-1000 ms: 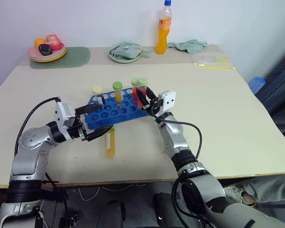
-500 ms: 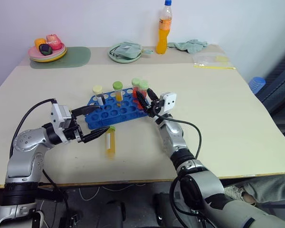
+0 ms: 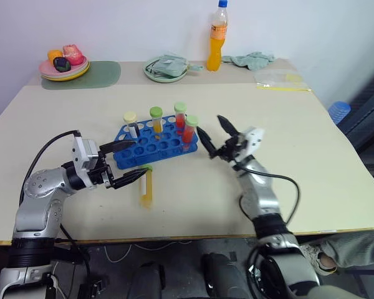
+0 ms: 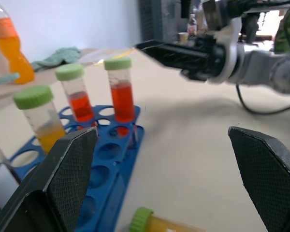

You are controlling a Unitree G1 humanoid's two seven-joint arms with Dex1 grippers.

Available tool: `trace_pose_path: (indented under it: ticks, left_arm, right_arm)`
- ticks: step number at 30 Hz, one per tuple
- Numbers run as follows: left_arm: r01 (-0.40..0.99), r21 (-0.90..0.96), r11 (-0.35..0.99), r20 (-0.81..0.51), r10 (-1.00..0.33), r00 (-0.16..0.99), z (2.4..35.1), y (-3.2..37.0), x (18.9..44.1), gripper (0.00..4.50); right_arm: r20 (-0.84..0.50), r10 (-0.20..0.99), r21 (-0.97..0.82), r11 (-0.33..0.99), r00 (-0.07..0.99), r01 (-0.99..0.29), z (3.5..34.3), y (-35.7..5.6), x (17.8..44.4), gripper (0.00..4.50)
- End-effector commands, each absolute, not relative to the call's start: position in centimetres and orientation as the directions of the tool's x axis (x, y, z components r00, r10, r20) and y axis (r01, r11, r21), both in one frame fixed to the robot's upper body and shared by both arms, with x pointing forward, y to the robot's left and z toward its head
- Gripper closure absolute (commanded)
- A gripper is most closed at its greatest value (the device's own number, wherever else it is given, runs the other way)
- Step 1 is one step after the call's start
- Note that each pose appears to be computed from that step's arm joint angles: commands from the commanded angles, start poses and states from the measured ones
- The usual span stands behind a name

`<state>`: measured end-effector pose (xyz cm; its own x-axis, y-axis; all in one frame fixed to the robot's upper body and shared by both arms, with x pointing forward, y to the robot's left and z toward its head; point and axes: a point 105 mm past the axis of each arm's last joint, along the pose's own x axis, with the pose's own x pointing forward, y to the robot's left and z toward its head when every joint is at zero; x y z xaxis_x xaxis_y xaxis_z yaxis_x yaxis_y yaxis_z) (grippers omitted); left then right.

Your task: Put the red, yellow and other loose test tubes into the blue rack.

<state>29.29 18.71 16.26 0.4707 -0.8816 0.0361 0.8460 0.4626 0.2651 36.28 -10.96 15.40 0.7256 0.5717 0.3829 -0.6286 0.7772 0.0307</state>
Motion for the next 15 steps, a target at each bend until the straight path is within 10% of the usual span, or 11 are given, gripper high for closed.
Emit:
trace_pose_path:
  ticks: [1, 11, 15]
  left_arm:
    - [0.832, 0.303, 0.465, 0.049, -0.879, 0.474, 16.9, 19.2, 29.6, 0.00]
    - [0.892, 0.254, 0.373, -0.199, -0.883, 0.426, 17.4, 16.7, 26.9, 0.00]
    - [0.793, 0.267, 0.548, -0.338, -0.717, 0.609, 17.5, 17.3, 28.1, 0.00]
  right_arm:
    - [0.452, 0.594, 0.006, 0.744, 0.665, -0.669, 19.1, -12.1, 34.7, 0.04]
    - [0.228, 0.814, -0.237, 0.579, 0.534, -0.780, 22.8, -17.2, 30.7, 0.04]
    - [0.197, 0.840, -0.234, 0.541, 0.506, -0.807, 22.7, -17.4, 30.9, 0.04]
